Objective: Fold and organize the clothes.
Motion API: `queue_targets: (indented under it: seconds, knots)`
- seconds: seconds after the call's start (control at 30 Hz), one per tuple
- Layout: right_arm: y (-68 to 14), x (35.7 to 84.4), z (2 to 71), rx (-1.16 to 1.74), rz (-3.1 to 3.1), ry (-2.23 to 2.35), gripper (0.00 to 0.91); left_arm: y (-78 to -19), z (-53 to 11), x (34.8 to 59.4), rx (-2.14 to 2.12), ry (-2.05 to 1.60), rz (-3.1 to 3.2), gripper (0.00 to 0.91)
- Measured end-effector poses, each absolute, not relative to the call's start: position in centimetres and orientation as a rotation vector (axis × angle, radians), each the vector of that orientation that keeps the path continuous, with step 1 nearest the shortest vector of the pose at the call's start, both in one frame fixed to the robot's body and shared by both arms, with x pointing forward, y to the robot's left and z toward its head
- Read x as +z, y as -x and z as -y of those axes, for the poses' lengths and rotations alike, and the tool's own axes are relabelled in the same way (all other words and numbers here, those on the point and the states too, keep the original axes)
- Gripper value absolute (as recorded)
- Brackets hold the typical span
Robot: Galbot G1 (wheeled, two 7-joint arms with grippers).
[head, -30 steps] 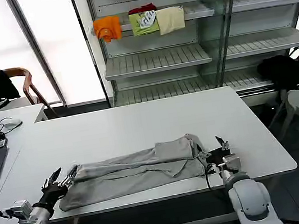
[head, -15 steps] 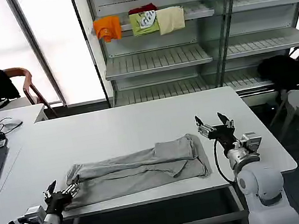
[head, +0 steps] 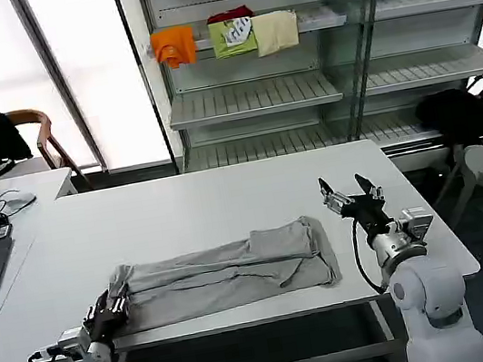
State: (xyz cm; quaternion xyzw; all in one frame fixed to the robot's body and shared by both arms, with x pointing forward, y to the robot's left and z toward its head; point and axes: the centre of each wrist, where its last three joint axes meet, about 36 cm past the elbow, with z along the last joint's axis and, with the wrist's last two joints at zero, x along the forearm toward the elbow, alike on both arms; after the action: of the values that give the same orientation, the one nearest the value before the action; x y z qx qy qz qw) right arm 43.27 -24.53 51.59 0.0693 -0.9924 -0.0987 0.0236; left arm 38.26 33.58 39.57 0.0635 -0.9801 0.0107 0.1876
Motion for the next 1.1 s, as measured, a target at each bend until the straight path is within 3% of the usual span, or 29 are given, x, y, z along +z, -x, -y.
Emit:
queue_targets:
  seconds: [0.7, 0.93, 1.1]
  knots:
    - [-43.8, 51.2, 25.0, -0.318, 3.073, -0.172, 0.907, -39.8, -35.7, 39.4, -0.156, -0.222, 2.875, 0.000]
    - [-43.9, 50.8, 24.9, -0.321, 3.066, -0.172, 0.907, -40.6, -40.5, 41.8, -0.407, -0.264, 2.932, 0.000]
    - [-43.9, 50.4, 25.0, -0.321, 3.060, -0.168, 0.907, -41.1, -45.1, 44.9, -0.649, -0.278, 2.921, 0.000]
